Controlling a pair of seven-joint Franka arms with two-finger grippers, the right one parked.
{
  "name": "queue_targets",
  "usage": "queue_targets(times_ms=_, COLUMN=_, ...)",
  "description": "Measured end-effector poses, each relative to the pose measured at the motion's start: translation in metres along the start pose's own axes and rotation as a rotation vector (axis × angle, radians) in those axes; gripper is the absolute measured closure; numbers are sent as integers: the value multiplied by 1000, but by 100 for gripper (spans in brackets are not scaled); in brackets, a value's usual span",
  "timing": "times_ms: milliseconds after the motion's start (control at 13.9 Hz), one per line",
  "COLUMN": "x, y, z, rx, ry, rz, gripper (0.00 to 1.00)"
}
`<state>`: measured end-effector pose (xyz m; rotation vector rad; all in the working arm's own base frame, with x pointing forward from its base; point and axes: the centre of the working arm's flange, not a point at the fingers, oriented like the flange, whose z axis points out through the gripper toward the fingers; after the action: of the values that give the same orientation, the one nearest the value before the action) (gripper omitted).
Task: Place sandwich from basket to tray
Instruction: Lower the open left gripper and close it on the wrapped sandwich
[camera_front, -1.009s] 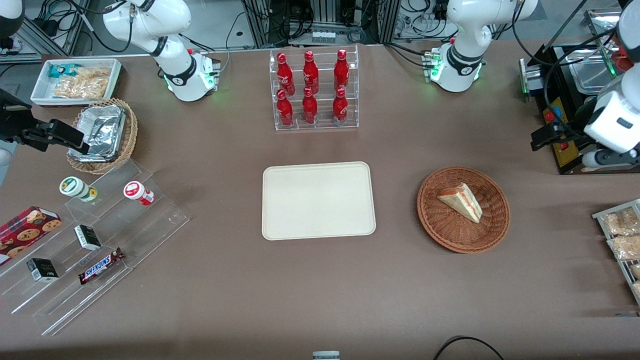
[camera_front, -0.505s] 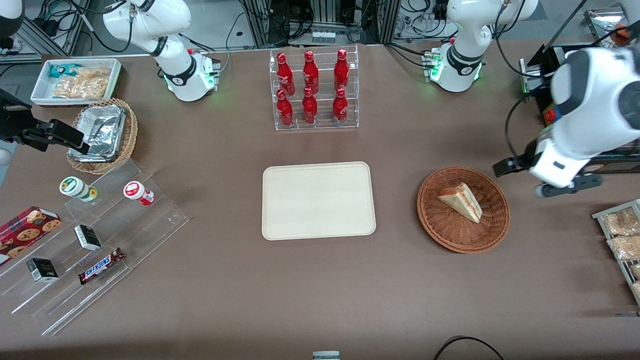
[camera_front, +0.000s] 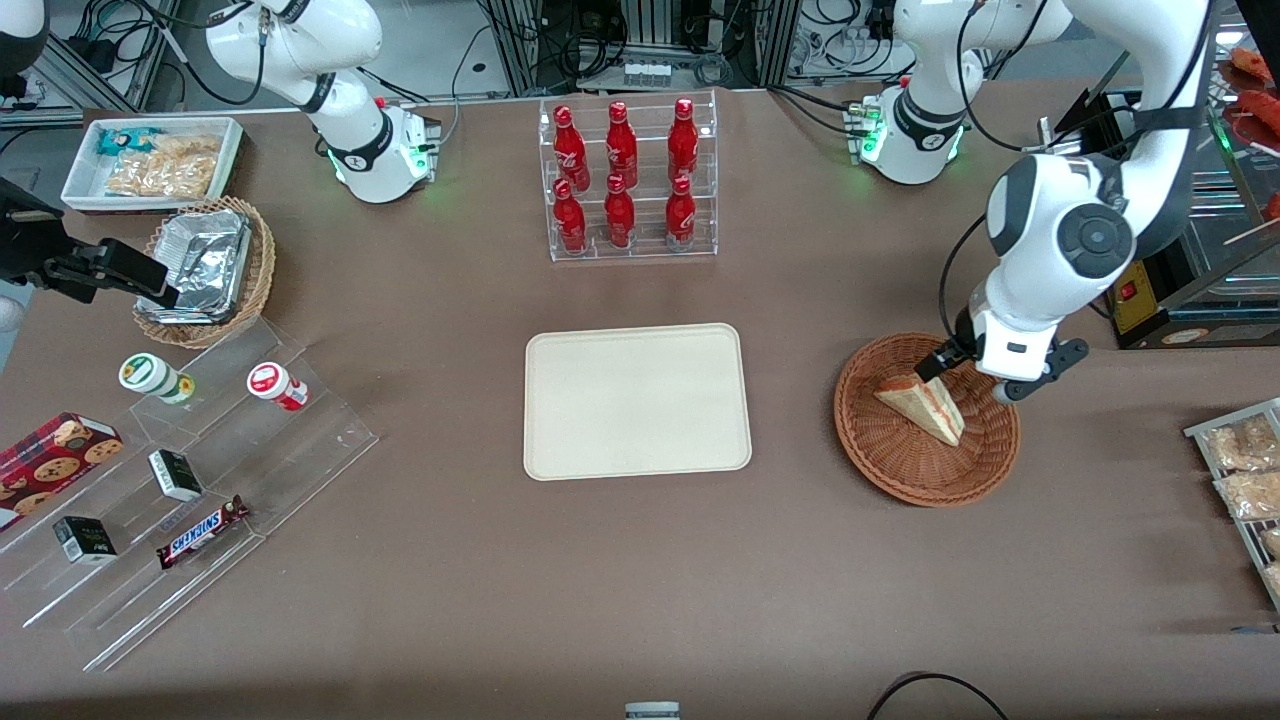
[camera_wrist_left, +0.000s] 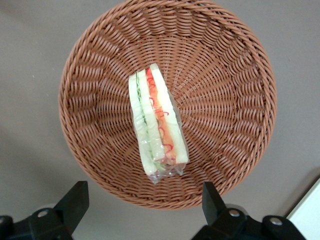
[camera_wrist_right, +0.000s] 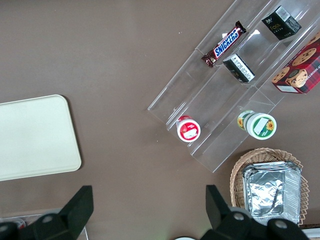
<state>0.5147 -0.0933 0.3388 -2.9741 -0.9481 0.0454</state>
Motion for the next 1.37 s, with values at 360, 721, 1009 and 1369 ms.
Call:
queue_targets(times_ms=360, x=2, y=5, z=22, rx=-53, ry=34, rz=-220, gripper=0)
queue_targets(times_ms=721, x=3, y=6, z=63, rx=-58, ry=24, rz=-280, gripper=0)
queue_targets(times_ms=1009, x=3, y=6, z=85, rx=-52, ry=13, rz=-285, gripper=4)
queue_targets(times_ms=1369, x=5, y=7, z=83, rx=-54, ry=15, rz=-285, gripper=59)
